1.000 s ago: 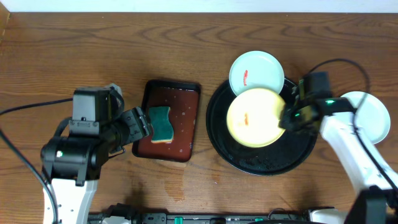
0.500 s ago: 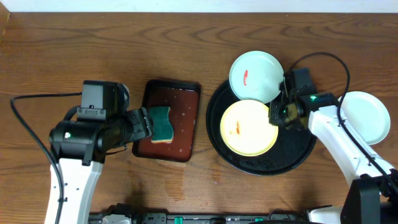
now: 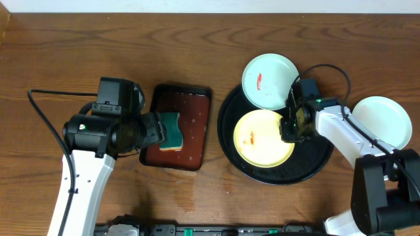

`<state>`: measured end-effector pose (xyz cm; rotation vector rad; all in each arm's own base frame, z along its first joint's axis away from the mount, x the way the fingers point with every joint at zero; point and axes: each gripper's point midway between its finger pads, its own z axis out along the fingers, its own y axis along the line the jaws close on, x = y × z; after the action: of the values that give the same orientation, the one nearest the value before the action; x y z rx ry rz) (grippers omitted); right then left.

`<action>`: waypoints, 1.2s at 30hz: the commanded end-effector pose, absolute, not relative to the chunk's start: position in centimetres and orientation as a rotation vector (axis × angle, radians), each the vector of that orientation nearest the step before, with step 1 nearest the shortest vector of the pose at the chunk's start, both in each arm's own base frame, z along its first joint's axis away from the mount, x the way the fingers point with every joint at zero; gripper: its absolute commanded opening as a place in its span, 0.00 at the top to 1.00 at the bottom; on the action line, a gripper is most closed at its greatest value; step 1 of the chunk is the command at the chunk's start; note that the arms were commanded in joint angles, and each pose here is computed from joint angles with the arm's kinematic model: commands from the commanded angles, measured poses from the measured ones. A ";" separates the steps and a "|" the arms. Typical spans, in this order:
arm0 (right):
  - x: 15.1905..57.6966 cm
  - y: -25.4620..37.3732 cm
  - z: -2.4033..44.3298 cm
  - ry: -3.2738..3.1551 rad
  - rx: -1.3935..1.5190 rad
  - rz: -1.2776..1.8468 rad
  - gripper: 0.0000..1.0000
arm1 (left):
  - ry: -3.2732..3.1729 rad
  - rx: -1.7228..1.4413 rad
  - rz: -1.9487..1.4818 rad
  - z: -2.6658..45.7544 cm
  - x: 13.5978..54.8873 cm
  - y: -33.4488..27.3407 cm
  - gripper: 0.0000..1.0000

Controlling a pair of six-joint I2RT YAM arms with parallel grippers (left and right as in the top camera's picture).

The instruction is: Clean dirty plates on tray and stack at the side

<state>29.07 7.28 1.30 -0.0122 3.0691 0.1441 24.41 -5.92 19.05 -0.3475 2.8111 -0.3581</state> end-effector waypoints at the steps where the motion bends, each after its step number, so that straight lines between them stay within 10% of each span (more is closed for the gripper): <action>1: 28.7 6.5 0.7 3.086 -0.020 0.081 0.78 | 2.820 -0.309 -0.357 19.0 24.3 -6.1 0.29; 26: 28.5 4.6 2.3 2.992 0.019 0.045 0.68 | 2.811 -0.309 -0.344 19.0 24.5 -5.9 0.29; 36: 28.6 5.1 0.5 3.011 0.086 0.087 0.99 | 2.841 -0.318 -0.260 17.3 24.9 -5.1 0.29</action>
<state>28.49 5.31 0.61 0.0406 3.0140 0.0819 25.08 -5.73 18.97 -0.3342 2.7926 -0.3357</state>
